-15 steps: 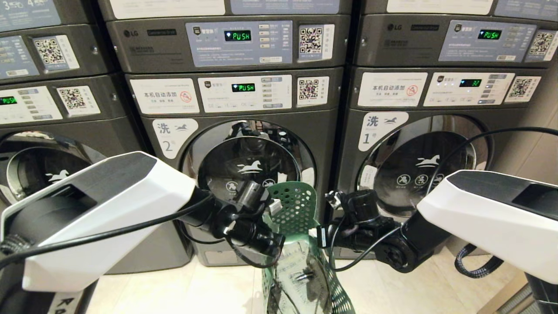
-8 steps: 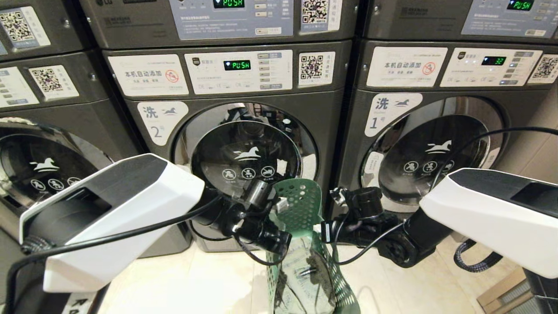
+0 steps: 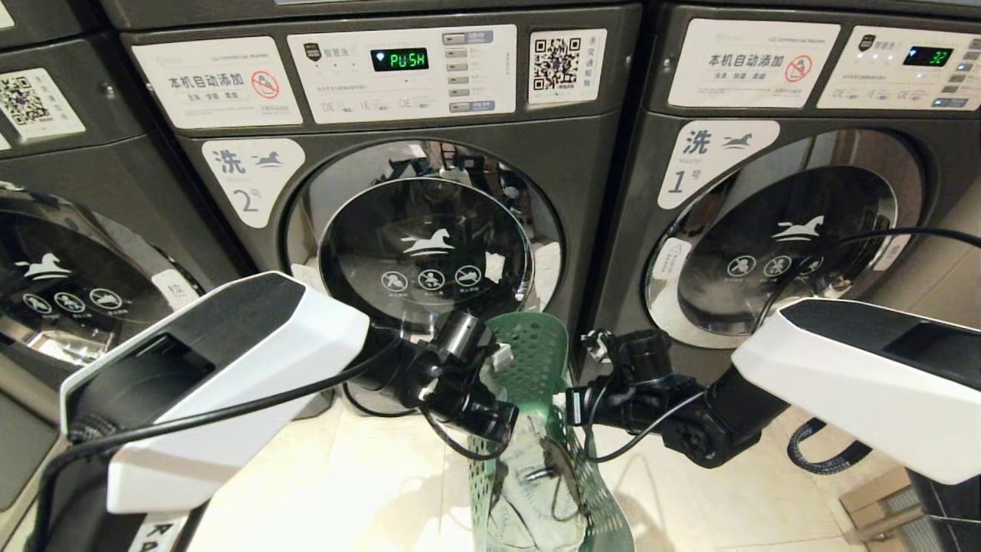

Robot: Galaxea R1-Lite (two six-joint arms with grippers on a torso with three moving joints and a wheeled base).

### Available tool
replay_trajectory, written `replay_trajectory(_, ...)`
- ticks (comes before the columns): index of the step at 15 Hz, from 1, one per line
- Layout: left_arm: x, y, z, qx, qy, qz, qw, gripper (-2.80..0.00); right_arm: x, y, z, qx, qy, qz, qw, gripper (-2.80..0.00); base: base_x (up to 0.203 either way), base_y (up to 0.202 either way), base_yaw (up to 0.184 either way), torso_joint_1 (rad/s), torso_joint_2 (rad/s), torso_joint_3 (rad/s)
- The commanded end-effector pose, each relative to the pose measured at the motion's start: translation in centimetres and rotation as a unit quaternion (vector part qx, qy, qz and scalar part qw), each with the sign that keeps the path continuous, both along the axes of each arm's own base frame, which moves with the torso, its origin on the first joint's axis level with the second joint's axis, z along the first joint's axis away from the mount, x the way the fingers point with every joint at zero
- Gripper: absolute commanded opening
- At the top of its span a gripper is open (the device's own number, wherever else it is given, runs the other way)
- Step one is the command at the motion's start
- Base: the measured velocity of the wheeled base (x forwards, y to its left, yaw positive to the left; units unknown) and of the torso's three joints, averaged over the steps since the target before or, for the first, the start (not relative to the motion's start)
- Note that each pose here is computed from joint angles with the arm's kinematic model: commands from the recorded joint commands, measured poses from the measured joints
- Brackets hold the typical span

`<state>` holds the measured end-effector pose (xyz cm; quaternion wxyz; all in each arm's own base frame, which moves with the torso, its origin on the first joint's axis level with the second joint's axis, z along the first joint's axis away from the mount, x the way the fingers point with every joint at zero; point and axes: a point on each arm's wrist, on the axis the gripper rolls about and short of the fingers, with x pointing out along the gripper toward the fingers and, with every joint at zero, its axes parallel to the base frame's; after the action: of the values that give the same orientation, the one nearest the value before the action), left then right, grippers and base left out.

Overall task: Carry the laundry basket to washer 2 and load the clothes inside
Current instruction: Pick up the clothes basket and put it beside the washing machine

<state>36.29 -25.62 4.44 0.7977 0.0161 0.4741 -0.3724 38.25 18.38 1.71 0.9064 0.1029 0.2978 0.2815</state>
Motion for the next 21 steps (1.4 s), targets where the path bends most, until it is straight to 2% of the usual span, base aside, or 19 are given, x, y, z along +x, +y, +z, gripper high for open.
replay_trajectory(1,0.2,-0.2,-0.2,-0.002,0.0,-0.001,1.0,-2.8,0.2,0.0,-0.4,0.0,0.002,0.0,1.0,-2.8,0.0,0.0,0.0,0.002,0.01,-0.201)
replay_trajectory(7,0.9,-0.7,-0.3,-0.003,-0.004,-0.002,1.0,-2.8,1.4,0.2,-1.0,-0.012,-0.019,0.008,1.0,-2.8,0.0,0.0,0.0,0.004,0.0,-0.195)
replay_trajectory(15,1.2,-0.9,-1.1,0.002,-0.003,-0.007,1.0,-2.8,2.0,-0.3,-1.7,-0.014,-0.015,0.0,1.0,-2.8,0.0,0.0,0.0,0.004,0.0,-0.198)
replay_trajectory(21,2.4,-1.1,-1.0,-0.008,-0.019,-0.002,0.9998,-2.8,3.3,-0.5,-1.9,-0.012,-0.028,-0.006,1.0,-2.8,0.0,0.0,0.0,0.003,0.0,-0.118)
